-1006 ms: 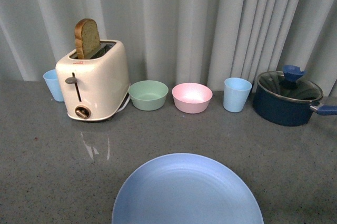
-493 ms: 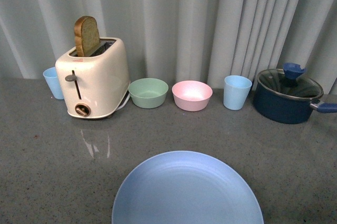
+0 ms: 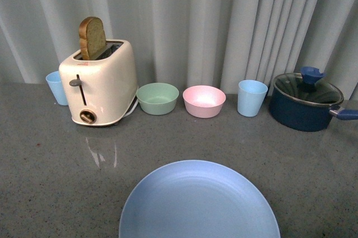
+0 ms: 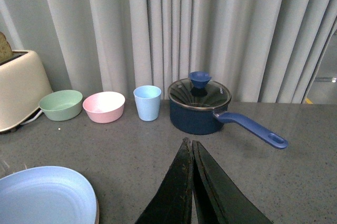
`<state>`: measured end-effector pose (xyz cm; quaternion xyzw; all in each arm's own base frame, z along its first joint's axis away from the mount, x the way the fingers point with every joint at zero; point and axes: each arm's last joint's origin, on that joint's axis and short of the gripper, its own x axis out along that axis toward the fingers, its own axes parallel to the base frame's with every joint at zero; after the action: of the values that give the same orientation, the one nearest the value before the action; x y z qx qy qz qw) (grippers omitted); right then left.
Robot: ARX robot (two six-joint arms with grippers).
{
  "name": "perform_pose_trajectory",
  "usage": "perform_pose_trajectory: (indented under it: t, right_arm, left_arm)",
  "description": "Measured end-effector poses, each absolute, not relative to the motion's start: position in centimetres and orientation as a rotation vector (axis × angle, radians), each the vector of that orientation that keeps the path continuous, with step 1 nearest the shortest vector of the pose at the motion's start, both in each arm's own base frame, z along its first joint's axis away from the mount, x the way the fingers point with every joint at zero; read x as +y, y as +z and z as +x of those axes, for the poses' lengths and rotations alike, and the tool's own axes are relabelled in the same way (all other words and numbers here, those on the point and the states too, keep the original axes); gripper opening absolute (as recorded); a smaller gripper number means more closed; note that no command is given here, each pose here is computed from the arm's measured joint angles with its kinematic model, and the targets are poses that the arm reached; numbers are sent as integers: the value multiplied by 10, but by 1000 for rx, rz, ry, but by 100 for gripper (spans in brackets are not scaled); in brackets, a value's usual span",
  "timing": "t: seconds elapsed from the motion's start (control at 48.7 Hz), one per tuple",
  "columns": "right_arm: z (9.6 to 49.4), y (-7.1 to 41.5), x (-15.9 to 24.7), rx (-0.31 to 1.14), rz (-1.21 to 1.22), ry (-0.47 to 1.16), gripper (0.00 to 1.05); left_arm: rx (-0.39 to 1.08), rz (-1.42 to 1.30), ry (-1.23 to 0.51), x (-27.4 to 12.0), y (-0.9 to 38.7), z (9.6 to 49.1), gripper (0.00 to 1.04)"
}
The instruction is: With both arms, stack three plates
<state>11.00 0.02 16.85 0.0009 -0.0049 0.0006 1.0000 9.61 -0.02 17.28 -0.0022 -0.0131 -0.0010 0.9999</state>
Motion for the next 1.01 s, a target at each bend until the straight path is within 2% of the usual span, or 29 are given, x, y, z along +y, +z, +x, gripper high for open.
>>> perform_pose_trajectory:
  t: [0.164,0.369,0.41,0.677,0.842,0.883,1.006]
  right_arm:
    - [102,164,0,25,1,3,3]
    - [98,165,0,-2,1,3,3]
    - [98,165,0,-2,0,3,9]
    - [98,165,0,-2,0,3,69]
    - [98,165,0,-2,0,3,96]
    - [98,165,0,-2,1,3,99]
    - [98,165,0,-2,0,3,97]
  left_arm:
    - [-26,-4,-2,0,173,96,98]
    - [-26,-4,-2,0,173,96,98]
    - [-26,-4,-2,0,173,96,98]
    - [-27,-4,-2,0,173,96,98]
    - [-27,-4,-2,0,173,96,98]
    - [-27,-4,-2,0,173,96,98]
    - [-27,-4,-2,0,173,96,98]
